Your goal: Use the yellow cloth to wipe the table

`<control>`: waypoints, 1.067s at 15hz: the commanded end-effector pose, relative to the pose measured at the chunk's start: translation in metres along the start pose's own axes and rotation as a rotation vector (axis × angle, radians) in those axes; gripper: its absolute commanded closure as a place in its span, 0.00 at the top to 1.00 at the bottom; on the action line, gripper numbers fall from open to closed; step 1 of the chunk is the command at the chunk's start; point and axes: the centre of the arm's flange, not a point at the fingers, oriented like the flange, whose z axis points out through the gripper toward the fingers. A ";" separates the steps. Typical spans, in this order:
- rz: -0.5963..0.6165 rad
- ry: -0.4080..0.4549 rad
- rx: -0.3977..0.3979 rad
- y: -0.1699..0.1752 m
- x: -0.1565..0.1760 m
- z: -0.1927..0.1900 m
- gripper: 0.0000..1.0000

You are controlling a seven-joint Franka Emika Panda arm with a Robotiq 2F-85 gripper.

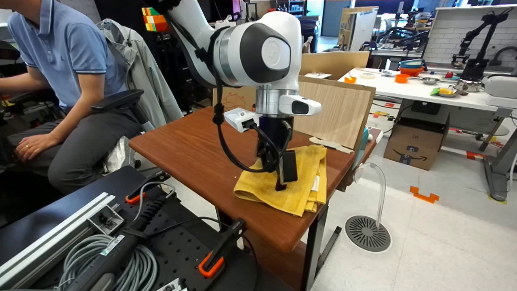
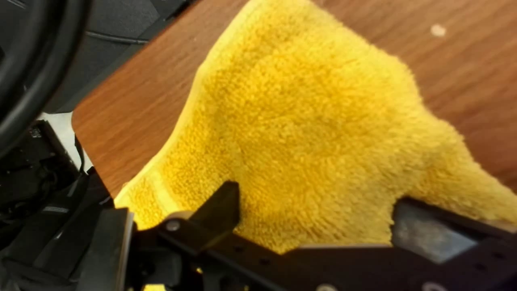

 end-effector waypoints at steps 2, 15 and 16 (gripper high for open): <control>-0.157 -0.139 -0.051 -0.027 -0.046 0.034 1.00; -0.711 -0.092 -0.321 -0.236 -0.150 0.016 1.00; -0.752 -0.072 -0.353 -0.250 -0.161 0.014 1.00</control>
